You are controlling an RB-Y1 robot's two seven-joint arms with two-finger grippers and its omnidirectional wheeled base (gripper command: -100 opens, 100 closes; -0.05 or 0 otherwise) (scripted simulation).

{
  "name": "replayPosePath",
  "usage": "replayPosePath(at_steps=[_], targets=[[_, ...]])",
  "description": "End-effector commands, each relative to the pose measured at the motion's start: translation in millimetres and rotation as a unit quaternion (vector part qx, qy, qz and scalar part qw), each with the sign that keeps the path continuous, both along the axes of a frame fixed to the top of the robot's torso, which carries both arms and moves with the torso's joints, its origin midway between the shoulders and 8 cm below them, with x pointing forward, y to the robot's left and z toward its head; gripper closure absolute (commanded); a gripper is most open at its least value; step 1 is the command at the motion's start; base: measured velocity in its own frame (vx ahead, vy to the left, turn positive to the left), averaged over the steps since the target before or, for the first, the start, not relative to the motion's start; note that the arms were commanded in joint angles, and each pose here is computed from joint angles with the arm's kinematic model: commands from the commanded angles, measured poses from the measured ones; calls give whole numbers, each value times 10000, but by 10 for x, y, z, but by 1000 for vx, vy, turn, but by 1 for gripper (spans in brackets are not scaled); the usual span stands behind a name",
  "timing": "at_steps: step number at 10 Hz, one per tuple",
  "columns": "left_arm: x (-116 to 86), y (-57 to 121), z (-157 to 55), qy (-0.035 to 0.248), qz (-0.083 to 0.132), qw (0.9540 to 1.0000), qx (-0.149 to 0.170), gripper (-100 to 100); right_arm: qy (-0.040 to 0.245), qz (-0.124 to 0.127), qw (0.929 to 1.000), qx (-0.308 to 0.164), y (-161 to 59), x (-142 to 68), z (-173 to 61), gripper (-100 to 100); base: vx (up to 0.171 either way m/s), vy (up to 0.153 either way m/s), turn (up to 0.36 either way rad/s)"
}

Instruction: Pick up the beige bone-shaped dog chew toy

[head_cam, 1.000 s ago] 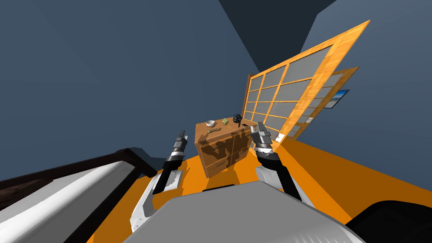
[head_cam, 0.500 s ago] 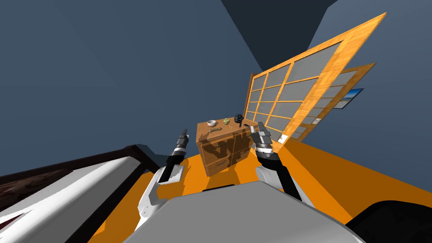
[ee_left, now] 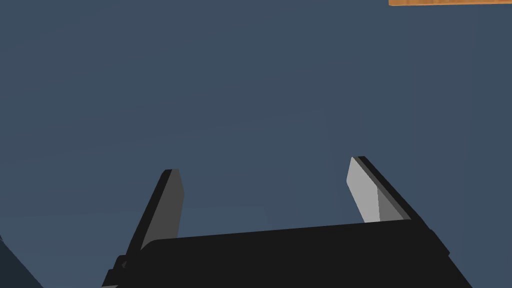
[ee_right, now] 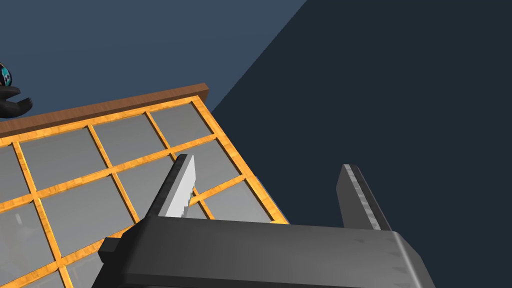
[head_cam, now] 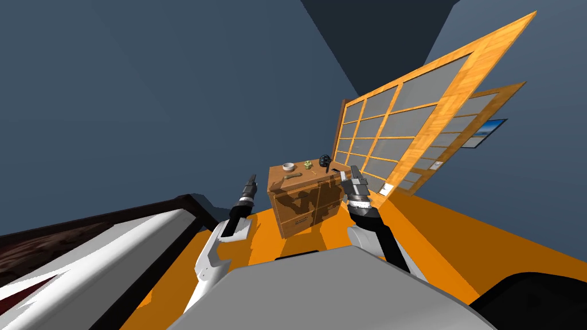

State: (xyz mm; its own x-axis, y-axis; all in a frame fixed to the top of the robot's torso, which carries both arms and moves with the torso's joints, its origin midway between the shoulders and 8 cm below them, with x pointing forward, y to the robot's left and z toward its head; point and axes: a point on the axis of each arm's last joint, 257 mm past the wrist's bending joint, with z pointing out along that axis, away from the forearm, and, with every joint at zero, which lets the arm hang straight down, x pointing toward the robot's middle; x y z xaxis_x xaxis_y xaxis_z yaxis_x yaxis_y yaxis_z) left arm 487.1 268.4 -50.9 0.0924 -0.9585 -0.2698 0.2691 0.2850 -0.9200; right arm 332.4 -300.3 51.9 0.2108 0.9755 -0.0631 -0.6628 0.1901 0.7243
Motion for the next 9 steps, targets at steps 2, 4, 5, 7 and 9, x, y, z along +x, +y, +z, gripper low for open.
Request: replayPosePath(at_steps=[2,4,5,7,9], targets=[[141,18,-45,224,110,9997,57,-100,0,0,10000,0,0,0,0,0,-23,-22,97],[270,28,-47,374,197,9990,111,-100,0,0,10000,0,0,0,0,0,-32,-27,83],[279,51,-98,476,238,9985,98,-100,0,0,10000,0,0,0,0,0,-10,-11,-4],[405,68,-107,647,337,9972,141,-100,0,0,10000,0,0,0,0,0,-20,-23,89],[520,71,-81,744,406,9962,184,-100,0,0,10000,0,0,0,0,0,-12,-19,47]])
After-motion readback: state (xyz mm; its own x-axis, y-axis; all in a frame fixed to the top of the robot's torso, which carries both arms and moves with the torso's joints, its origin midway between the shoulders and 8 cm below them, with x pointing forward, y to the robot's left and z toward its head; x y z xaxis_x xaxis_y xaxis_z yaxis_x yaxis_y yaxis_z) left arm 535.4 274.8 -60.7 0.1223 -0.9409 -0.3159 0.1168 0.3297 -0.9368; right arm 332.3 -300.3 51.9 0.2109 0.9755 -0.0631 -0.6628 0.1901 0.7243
